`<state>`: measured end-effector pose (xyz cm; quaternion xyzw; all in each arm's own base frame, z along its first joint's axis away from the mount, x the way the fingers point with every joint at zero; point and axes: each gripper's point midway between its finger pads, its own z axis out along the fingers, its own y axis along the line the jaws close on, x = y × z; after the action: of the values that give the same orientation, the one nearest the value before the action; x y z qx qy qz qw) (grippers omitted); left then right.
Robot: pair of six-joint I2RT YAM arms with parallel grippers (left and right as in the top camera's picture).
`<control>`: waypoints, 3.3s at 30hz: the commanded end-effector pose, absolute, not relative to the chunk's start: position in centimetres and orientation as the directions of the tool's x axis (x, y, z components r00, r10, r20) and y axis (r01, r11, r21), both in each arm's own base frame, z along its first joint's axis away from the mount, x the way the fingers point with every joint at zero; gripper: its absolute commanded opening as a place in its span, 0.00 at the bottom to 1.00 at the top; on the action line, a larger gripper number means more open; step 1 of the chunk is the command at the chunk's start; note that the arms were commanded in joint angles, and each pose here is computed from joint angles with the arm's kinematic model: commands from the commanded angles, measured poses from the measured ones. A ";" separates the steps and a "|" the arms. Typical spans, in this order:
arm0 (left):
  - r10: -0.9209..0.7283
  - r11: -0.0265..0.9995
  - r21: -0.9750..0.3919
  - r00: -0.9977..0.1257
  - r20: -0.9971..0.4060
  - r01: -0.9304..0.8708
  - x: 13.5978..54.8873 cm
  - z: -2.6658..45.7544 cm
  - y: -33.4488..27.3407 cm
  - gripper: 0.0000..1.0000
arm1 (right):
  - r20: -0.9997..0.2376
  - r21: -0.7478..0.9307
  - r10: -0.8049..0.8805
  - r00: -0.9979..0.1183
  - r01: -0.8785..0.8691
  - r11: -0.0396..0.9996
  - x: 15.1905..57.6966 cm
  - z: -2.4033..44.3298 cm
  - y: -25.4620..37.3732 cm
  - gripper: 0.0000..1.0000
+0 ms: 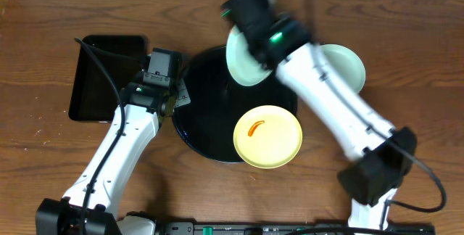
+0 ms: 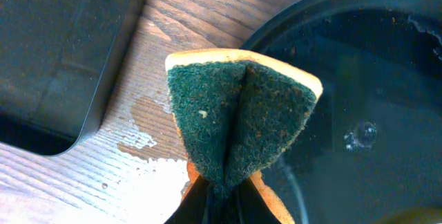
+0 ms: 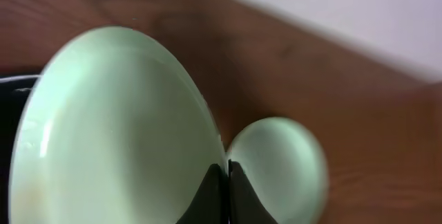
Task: Clean dirty plates on tray and stack at the side
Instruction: 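Carry the blue plate right and stack it on the other blue plate, then move the right gripper to the yellow plate on the tray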
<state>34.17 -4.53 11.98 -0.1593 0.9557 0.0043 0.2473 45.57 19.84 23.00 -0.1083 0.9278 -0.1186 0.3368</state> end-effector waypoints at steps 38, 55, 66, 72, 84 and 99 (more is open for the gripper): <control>-0.313 0.946 -0.076 -0.831 -0.460 -0.315 34.0 11.5 -4.7 0.08 | -0.233 0.140 0.424 -0.875 0.402 0.905 43.7 7.8 -6.4 0.01; -0.309 0.948 -0.062 -0.858 -0.410 -0.312 33.9 9.7 -5.0 0.08 | -0.113 0.403 0.269 -0.956 0.203 0.892 42.3 8.1 2.0 0.56; -0.314 0.949 -0.123 -0.846 -0.430 -0.290 34.9 10.1 -6.0 0.08 | 0.035 0.340 0.012 -0.999 0.023 0.940 36.8 7.4 12.4 0.51; -0.315 0.949 -0.126 -0.847 -0.429 -0.288 34.9 10.1 -6.0 0.08 | 0.094 0.035 0.179 -0.979 0.183 0.982 33.9 6.5 12.1 0.47; -0.315 0.949 -0.127 -0.846 -0.430 -0.288 34.9 10.1 -6.0 0.08 | 0.095 -0.232 0.340 -0.935 0.312 0.921 29.1 8.6 11.0 0.33; -0.315 0.949 -0.130 -0.848 -0.427 -0.287 34.9 10.1 -6.1 0.08 | -0.108 -0.156 0.316 -0.943 0.330 0.931 24.3 12.4 15.0 0.99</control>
<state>35.02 -6.10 10.40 -0.1527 0.9604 -0.0309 0.2310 25.85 14.73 15.11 0.1476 0.9853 -0.0579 0.0639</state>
